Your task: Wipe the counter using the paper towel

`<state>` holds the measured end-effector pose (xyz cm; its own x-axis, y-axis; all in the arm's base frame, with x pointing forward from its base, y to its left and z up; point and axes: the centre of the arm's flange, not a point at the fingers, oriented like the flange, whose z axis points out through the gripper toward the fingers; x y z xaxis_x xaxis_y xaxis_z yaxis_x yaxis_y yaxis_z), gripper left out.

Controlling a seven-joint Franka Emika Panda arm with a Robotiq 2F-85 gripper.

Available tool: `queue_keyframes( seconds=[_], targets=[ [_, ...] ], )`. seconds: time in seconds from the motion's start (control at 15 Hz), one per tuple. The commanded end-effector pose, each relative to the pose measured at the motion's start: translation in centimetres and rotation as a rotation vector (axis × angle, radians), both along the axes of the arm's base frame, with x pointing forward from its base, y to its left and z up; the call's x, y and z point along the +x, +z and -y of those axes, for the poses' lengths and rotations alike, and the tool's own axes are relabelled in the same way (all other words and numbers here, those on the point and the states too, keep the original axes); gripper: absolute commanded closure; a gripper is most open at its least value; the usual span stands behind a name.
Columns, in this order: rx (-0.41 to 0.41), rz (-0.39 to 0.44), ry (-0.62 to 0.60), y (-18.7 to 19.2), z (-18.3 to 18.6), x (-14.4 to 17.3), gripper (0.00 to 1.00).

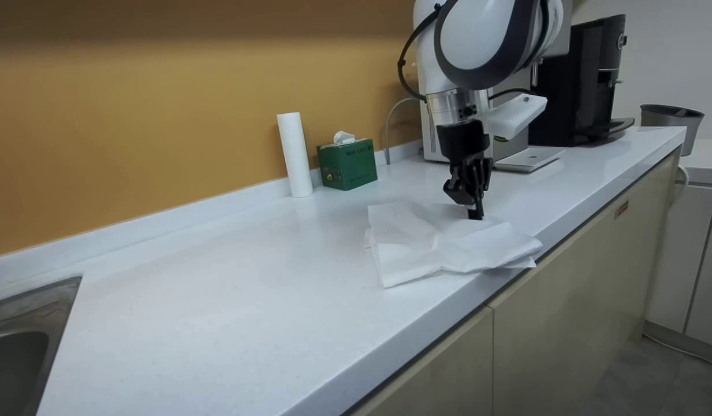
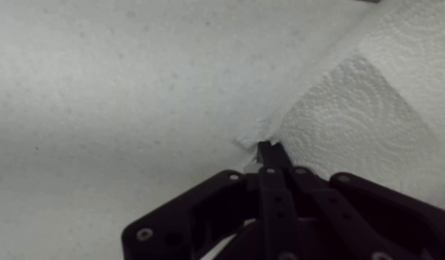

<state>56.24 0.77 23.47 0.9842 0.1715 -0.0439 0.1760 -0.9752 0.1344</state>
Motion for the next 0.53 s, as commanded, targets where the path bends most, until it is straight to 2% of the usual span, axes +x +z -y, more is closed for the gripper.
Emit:
queue_keyframes(
  seconds=[0.0, 0.47],
  targets=[
    [-0.037, -0.020, -0.135, -0.6, 4.8, 1.5, 1.00],
    [-0.100, 0.019, -0.479, -1.5, 17.2, 2.2, 1.00]
  ],
)
